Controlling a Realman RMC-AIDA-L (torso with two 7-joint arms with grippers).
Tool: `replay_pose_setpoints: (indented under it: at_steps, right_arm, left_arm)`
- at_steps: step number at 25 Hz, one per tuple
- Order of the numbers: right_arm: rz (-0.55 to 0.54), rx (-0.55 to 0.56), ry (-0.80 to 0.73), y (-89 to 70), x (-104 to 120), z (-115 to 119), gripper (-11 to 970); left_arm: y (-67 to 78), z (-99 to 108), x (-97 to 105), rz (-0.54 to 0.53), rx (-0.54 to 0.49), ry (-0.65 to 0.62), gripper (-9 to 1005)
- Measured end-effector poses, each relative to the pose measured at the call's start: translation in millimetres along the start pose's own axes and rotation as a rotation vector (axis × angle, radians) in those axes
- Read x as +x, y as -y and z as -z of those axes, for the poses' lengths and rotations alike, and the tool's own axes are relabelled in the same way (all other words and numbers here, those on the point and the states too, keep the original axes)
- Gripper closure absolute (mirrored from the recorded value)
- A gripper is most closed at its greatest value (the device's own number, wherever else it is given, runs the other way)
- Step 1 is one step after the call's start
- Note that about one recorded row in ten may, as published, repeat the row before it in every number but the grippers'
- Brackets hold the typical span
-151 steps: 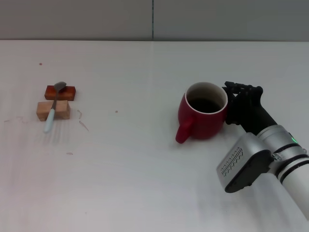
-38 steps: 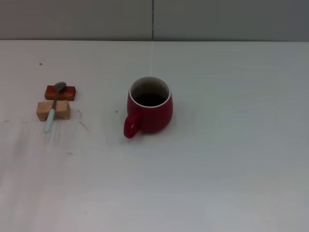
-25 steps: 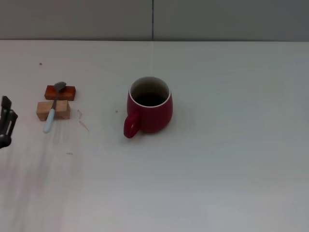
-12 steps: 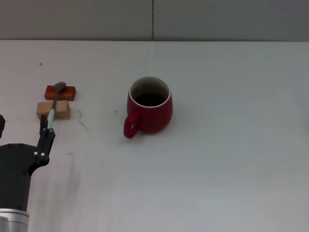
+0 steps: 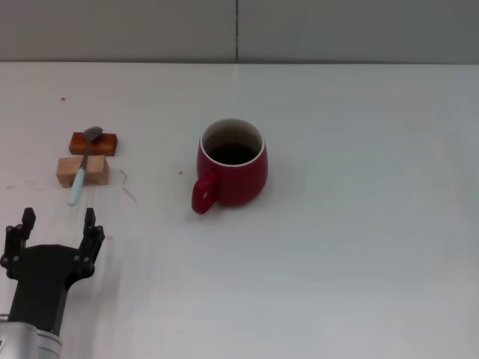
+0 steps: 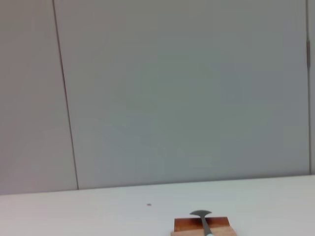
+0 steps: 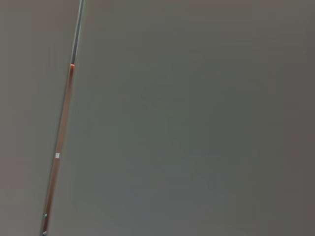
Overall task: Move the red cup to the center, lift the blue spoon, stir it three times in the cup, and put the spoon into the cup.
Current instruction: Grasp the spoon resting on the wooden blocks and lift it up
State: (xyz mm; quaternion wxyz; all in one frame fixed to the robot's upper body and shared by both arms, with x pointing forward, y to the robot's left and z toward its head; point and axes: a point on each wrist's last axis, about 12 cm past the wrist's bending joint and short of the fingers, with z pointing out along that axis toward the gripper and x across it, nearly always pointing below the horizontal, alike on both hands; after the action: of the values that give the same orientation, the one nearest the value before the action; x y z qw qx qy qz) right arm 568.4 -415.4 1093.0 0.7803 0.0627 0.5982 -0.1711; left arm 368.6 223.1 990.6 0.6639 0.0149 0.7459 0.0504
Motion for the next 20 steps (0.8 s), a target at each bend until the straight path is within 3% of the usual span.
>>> replay_pose_setpoints:
  at_steps: [13,20]
  right_arm:
    - [0.017,0.002,-0.032,6.2,7.9,13.3,341]
    - [0.02,0.008,-0.031,9.4,9.1,18.2,342]
  left_arm:
    - [3.2,-30.9,4.7,-0.036,0.061,-0.042,266]
    - [-11.5,-41.6,7.5,-0.017,0.039,-0.029,268]
